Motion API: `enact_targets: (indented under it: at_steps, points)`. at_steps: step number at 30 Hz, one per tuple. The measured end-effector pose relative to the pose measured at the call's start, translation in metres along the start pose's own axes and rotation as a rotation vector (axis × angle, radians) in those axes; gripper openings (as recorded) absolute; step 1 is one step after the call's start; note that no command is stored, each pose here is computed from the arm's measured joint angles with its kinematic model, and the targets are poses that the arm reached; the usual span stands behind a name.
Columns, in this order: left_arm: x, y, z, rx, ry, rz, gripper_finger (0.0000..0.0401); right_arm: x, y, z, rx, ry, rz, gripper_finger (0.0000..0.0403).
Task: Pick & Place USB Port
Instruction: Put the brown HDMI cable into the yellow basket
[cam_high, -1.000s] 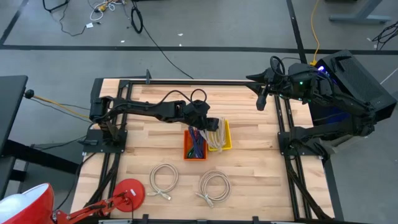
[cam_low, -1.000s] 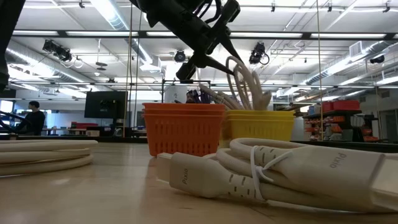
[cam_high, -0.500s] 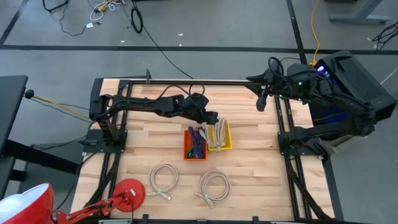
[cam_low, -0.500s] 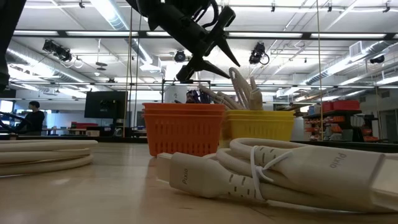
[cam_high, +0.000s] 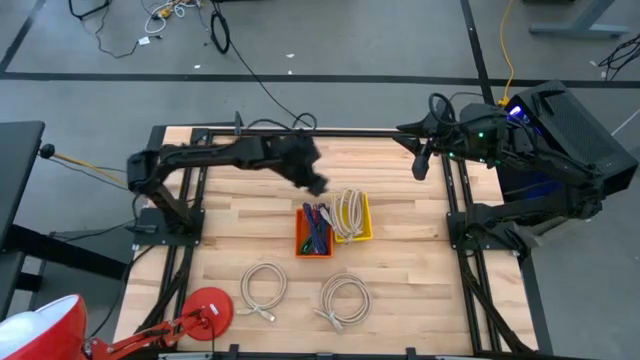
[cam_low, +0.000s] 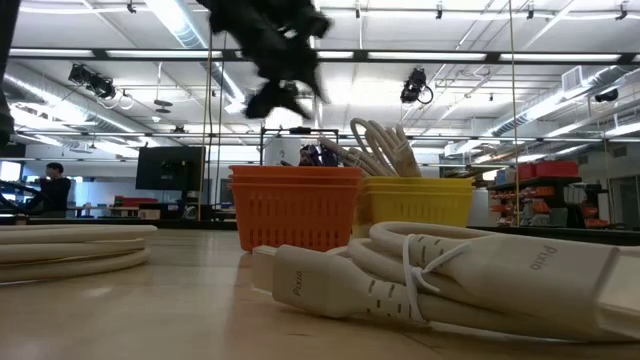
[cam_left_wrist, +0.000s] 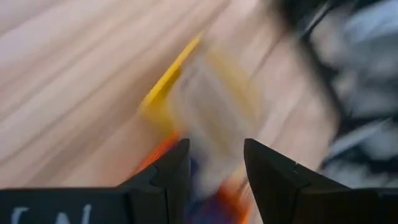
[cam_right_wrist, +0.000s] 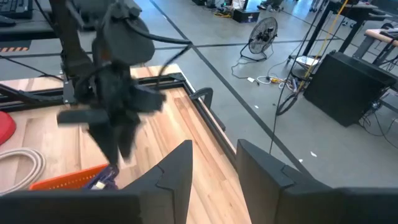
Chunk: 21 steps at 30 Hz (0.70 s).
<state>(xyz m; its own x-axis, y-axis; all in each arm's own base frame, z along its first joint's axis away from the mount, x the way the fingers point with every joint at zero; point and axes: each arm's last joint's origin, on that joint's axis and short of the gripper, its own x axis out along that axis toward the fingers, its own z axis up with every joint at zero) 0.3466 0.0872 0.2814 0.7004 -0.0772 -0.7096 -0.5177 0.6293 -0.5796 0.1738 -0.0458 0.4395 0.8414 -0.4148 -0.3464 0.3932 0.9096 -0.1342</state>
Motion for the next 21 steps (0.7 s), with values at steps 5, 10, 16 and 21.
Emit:
enact_targets:
  at_steps: [5, 10, 16, 21]
  points:
    - [-0.054, 0.012, -0.042, 0.173, 0.319, 0.222, 0.0150, 0.000, 0.000, -0.001, -0.001, 0.006, -0.007, 0.0125]
    - [-0.083, -0.004, -0.088, 0.467, 0.572, 0.275, 0.0149, 0.000, -0.001, 0.000, 0.018, 0.005, -0.014, 0.0125]
    - [-0.058, -0.017, -0.135, 0.762, 0.690, 0.369, 0.0149, 0.001, -0.002, -0.001, 0.084, 0.005, -0.016, 0.0125]
    - [-0.023, 0.016, -0.172, 0.666, 0.832, 0.454, 0.0156, 0.002, -0.001, 0.000, 0.089, 0.008, -0.007, 0.0125]
